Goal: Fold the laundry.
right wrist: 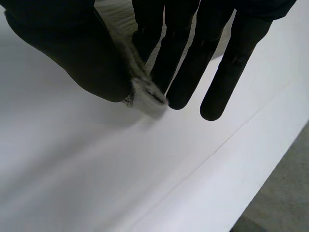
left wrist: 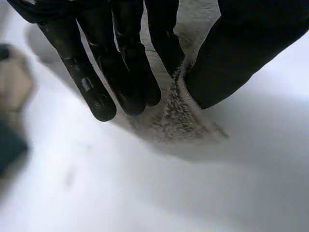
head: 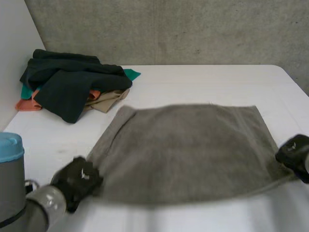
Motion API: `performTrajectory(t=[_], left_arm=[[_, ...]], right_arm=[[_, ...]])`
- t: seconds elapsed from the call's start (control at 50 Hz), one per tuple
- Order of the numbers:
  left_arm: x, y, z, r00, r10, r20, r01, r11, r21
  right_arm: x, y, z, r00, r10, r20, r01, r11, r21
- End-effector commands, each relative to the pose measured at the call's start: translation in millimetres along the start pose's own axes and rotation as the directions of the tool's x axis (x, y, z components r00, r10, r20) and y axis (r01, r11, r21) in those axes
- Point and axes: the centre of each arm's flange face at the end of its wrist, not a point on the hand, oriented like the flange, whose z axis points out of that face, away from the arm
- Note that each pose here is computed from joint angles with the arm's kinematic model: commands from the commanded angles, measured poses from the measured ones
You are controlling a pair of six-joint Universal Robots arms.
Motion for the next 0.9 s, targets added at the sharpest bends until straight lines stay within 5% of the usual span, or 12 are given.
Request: performTrajectory(t=[0.02, 0.26, 0.34, 0.36, 0.42, 0.44, 0.5, 0.54, 0.62, 0.66, 0.78, 0.9], left_arm=[[-18.7, -15.1, 13.3, 0.999, 0.013, 0.032, -0.015, 0.999, 0.034], [-80.3, -54.8, 96.6, 0.962, -0.042, 0.270, -0.015, 0.979, 0.205], [-118.4, -81.0, 122.3, 0.922, -0.063, 0.383, -0.053, 0.957, 0.285], [-130.7, -89.3, 124.5, 0.905, -0.074, 0.420, -0.068, 0.947, 0.313], [-186.9, -129.3, 118.1, 0.794, -0.155, 0.588, -0.153, 0.885, 0.440], [-201.0, -139.3, 112.2, 0.756, -0.185, 0.628, -0.182, 0.862, 0.473], [-244.4, -172.0, 85.3, 0.603, -0.336, 0.723, -0.294, 0.750, 0.593], [-264.3, -183.5, 68.4, 0.518, -0.464, 0.719, -0.348, 0.653, 0.673], [-283.8, -186.6, 45.8, 0.433, -0.581, 0.689, -0.377, 0.577, 0.724], [-284.2, -181.6, 46.8, 0.435, -0.577, 0.691, -0.352, 0.597, 0.721], [-245.5, -150.9, 85.6, 0.572, -0.498, 0.652, -0.185, 0.696, 0.694], [-194.9, -119.7, 109.6, 0.677, -0.437, 0.592, -0.070, 0.763, 0.643]], right_arm=[[8.8, 2.6, 3.5, 0.997, 0.011, -0.073, -0.009, 1.000, 0.016], [36.1, -37.2, 47.5, 0.962, 0.152, -0.226, -0.106, 0.973, 0.205], [77.3, -68.1, 58.8, 0.902, 0.223, -0.369, -0.095, 0.938, 0.334], [104.6, -87.9, 53.0, 0.848, 0.288, -0.444, -0.087, 0.903, 0.421], [145.4, -110.0, 37.7, 0.743, 0.417, -0.524, -0.080, 0.832, 0.549], [172.5, -122.3, 22.9, 0.655, 0.520, -0.548, -0.064, 0.761, 0.645], [205.7, -138.9, -5.2, 0.512, 0.679, -0.527, 0.002, 0.612, 0.791], [216.9, -142.0, -18.9, 0.458, 0.728, -0.510, 0.042, 0.555, 0.831], [222.1, -143.9, -28.4, 0.420, 0.754, -0.504, 0.071, 0.527, 0.847], [216.5, -141.7, -22.5, 0.440, 0.744, -0.503, 0.048, 0.540, 0.840], [194.6, -133.1, -3.0, 0.508, 0.707, -0.491, -0.026, 0.583, 0.812], [151.2, -119.0, 30.7, 0.642, 0.634, -0.431, -0.123, 0.640, 0.758]])
